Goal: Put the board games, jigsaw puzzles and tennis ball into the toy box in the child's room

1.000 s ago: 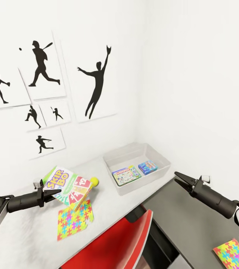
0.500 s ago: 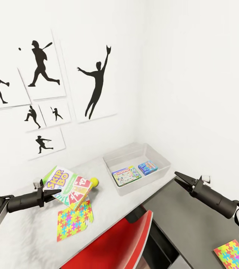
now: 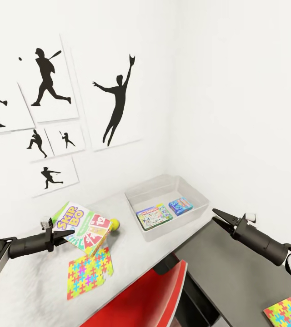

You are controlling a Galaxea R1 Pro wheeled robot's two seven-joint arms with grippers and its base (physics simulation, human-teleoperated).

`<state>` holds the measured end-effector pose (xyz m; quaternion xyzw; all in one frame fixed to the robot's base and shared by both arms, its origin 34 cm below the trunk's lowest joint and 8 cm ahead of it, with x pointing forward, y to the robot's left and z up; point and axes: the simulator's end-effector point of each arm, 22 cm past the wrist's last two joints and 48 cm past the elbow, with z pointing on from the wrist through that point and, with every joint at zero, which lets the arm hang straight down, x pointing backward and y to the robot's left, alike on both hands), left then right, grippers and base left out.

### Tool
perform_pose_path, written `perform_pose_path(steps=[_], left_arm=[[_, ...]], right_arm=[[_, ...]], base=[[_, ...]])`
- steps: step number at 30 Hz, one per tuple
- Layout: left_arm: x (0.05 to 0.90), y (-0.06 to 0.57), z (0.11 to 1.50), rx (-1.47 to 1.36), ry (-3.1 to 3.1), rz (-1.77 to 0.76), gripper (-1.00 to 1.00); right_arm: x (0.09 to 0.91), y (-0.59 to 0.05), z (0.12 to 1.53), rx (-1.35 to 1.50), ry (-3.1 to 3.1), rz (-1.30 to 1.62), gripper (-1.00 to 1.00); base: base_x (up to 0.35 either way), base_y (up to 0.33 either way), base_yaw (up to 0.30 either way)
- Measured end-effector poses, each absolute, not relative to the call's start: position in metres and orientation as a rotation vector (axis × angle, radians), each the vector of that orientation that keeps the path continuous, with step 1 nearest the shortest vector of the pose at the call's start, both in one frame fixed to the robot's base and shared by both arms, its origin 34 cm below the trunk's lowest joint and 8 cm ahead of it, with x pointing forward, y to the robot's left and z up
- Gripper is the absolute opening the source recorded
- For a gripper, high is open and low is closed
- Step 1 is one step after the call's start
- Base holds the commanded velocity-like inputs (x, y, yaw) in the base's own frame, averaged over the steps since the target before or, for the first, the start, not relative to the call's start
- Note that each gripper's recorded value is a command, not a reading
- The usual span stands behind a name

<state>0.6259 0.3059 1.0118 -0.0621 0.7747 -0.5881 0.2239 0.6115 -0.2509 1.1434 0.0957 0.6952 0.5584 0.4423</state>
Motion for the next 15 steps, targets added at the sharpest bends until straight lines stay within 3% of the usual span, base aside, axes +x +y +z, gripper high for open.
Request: perform_pose_path(steps=[15], left_arm=[[0.6262, 0.3061, 1.0119, -0.172, 2.137, -1.623, -1.0]], right_arm=[[0.6117, -0.2511, 1.1432, 0.238, 1.725, 1.386, 1.0]], base=[[0.014, 0.0, 0.0]])
